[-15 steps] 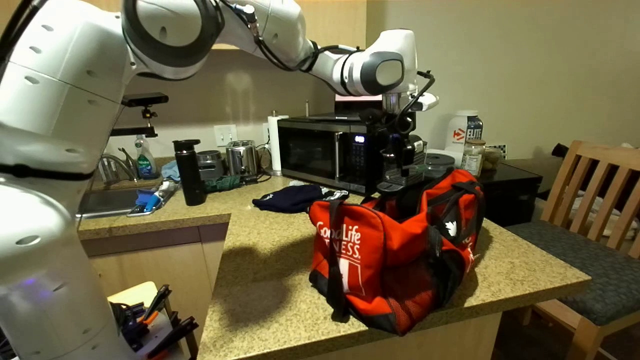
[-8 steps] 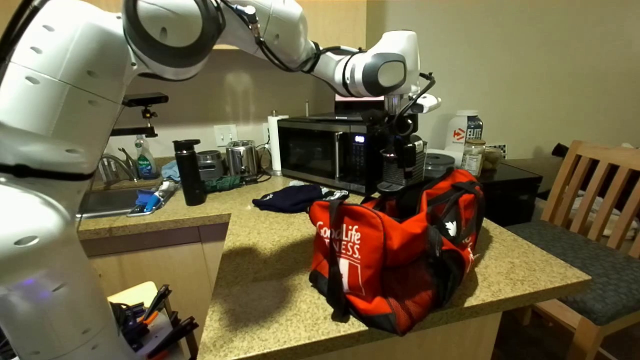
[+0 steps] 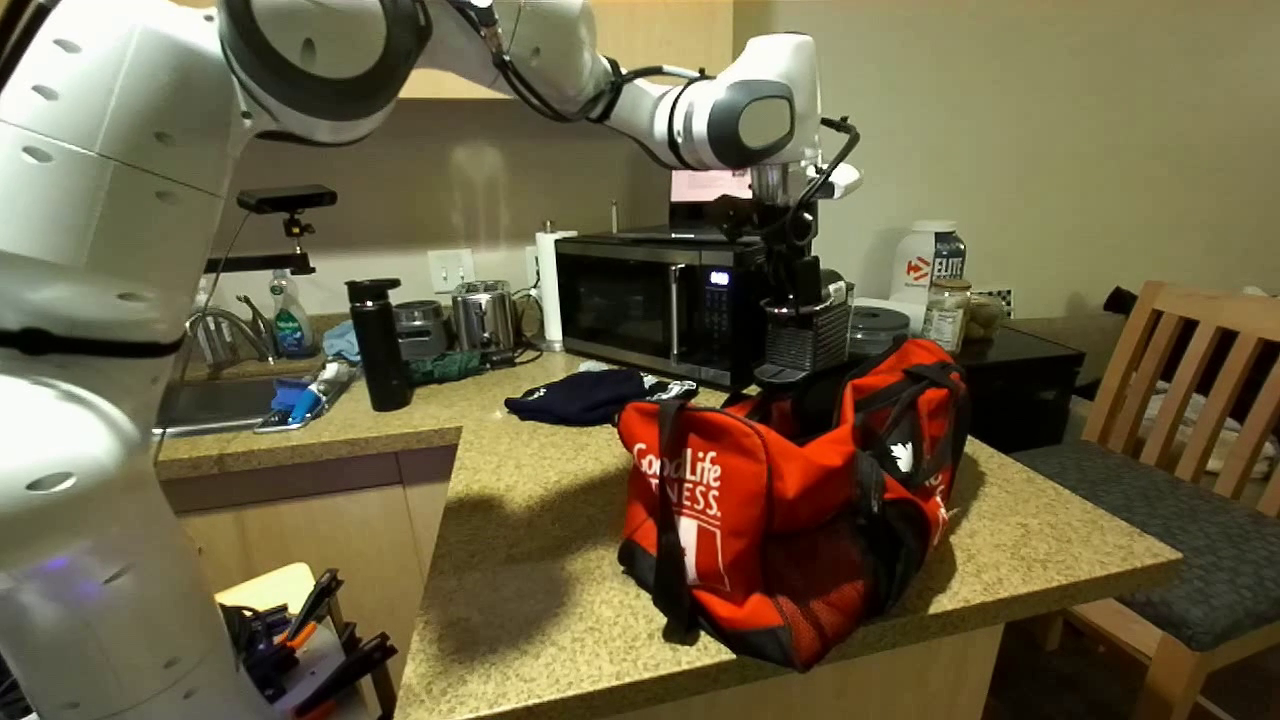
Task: Place the green bottle inside the red bag
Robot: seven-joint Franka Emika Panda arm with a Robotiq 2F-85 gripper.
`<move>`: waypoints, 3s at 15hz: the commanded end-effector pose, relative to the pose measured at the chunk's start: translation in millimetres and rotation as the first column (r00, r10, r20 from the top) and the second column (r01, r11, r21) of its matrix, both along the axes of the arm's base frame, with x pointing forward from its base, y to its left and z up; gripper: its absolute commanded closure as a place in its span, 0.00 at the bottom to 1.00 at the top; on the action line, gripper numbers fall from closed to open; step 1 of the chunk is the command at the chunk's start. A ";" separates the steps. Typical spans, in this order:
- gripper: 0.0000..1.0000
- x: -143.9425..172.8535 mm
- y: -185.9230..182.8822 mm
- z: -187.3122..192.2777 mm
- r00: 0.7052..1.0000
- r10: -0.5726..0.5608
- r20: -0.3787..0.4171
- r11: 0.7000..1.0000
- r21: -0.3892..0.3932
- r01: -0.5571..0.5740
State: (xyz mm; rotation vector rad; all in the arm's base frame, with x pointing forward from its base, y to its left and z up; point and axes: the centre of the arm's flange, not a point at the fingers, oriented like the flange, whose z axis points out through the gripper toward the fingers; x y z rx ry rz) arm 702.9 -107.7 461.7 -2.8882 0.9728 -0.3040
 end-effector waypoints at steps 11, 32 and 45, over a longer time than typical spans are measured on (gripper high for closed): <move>0.00 -70.9 55.1 -11.4 0.856 0.505 -0.108 0.862 0.026 -0.506; 0.00 -79.1 92.0 -10.1 0.709 0.694 -0.122 0.718 0.045 -0.695; 0.00 -105.0 140.8 -9.3 0.593 0.762 -0.262 0.643 0.187 -0.743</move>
